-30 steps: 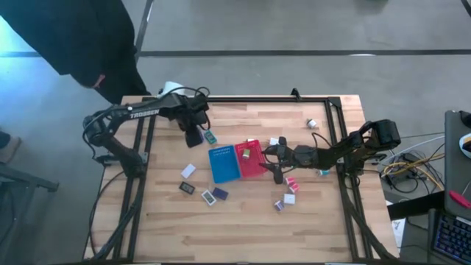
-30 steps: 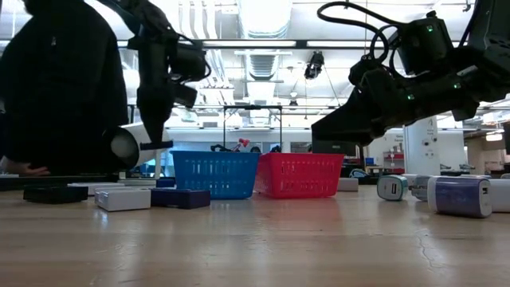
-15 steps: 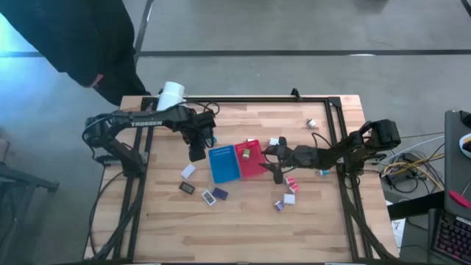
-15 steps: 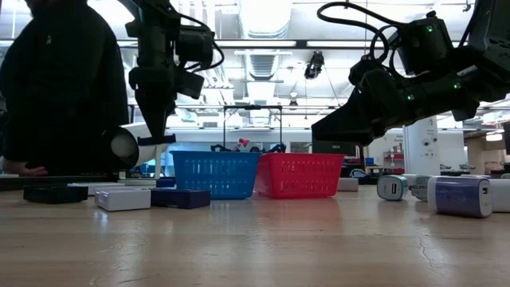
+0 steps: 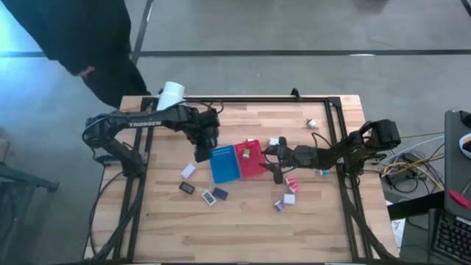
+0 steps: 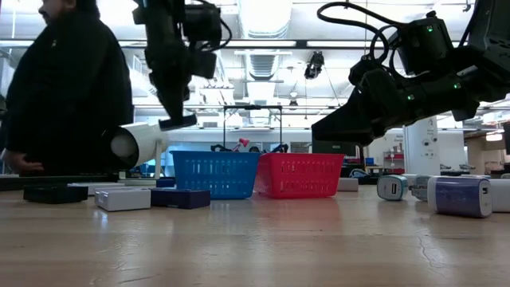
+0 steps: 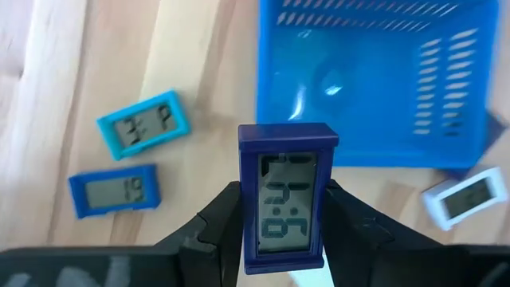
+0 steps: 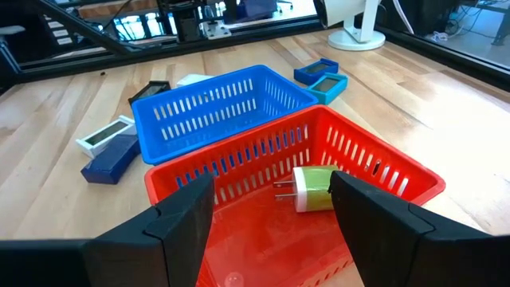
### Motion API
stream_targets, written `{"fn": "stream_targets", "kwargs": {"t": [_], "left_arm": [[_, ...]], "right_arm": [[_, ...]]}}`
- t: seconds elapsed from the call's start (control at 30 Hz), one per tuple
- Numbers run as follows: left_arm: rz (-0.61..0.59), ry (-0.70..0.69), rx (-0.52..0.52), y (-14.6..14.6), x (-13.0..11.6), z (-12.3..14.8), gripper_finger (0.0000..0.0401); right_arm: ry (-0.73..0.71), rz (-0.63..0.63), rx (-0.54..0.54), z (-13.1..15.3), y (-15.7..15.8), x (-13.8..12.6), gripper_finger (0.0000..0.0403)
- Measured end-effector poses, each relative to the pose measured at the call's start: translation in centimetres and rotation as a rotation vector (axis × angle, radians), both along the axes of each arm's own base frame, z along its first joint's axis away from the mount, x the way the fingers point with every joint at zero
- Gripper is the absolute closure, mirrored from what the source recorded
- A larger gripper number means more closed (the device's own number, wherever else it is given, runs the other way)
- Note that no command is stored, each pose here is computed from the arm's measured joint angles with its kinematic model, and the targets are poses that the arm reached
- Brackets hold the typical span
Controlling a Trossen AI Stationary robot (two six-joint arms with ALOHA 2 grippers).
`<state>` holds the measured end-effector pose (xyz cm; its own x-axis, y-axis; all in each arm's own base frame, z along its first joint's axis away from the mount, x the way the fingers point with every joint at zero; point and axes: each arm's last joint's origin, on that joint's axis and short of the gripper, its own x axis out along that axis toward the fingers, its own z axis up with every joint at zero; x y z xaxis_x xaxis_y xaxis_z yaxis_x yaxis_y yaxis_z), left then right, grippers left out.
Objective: Pick & Place Office items
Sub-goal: Put the top violet digital clock into the blue bin
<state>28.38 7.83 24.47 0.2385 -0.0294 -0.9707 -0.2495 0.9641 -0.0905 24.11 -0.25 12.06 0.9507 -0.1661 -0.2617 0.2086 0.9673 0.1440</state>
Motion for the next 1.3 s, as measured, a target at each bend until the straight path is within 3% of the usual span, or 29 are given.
{"fn": "stream_targets", "kwargs": {"t": [0.2,0.43,0.7,1.3], "left_arm": [[-0.031,-0.079,-0.063,-1.4,1.1,0.1,0.0269],[-0.086,-0.076,-0.096,-3.1,2.6,-1.4,0.0269],[-0.103,-0.101,-0.101,-3.2,4.0,-2.7,0.0269],[-0.165,0.044,-0.117,-2.7,6.7,-8.4,0.0269]], "right_arm": [[0.0,0.0,0.0,0.0,0.0,0.0,0.0158],[0.006,0.0,0.0,-0.1,0.0,0.0,0.0158],[0.011,0.0,0.001,-0.1,0.0,0.0,0.0158],[0.013,0.001,0.002,-0.1,0.0,0.0,0.0158]]}}
